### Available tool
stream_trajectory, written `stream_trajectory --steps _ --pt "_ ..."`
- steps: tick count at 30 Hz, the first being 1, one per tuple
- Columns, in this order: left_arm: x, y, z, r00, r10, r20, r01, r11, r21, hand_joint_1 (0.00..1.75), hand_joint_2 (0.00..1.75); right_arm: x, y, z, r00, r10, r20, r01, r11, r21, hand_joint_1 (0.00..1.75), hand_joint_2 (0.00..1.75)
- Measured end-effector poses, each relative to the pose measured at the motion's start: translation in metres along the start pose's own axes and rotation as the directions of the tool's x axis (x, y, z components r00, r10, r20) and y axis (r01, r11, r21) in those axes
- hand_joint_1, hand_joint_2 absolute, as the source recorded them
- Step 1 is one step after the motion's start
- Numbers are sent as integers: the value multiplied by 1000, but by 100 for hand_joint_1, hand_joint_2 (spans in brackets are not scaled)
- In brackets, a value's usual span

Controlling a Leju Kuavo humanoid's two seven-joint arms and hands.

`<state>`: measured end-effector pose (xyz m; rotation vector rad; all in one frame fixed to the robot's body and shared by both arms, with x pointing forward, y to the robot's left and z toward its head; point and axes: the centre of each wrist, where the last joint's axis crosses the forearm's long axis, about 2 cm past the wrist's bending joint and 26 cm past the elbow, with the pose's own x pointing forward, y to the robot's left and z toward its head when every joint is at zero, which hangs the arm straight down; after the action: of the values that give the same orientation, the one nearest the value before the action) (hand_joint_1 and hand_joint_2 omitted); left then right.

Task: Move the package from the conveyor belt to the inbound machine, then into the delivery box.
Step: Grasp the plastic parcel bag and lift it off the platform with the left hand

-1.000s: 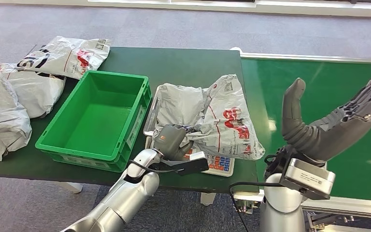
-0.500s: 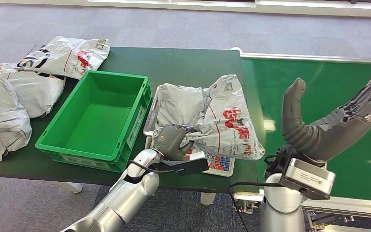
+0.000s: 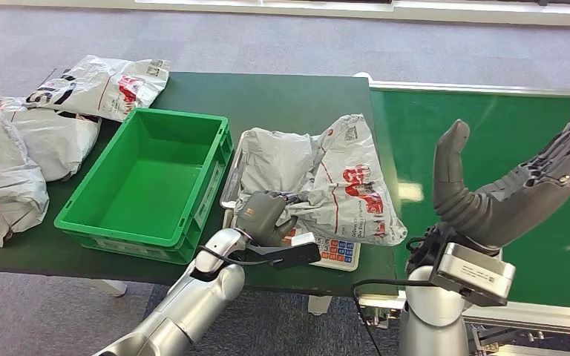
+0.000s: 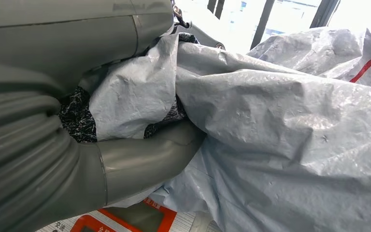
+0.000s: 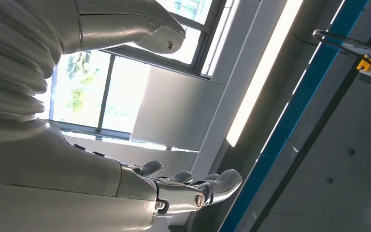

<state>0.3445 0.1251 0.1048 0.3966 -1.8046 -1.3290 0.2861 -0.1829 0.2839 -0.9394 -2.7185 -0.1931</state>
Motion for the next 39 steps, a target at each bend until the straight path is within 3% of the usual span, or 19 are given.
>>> stream_trajectory --steps 39 --pt "0 0 0 1000 0 -1 0 1000 0 175 175 0 0 0 1000 0 -1 0 1000 1 0 175"
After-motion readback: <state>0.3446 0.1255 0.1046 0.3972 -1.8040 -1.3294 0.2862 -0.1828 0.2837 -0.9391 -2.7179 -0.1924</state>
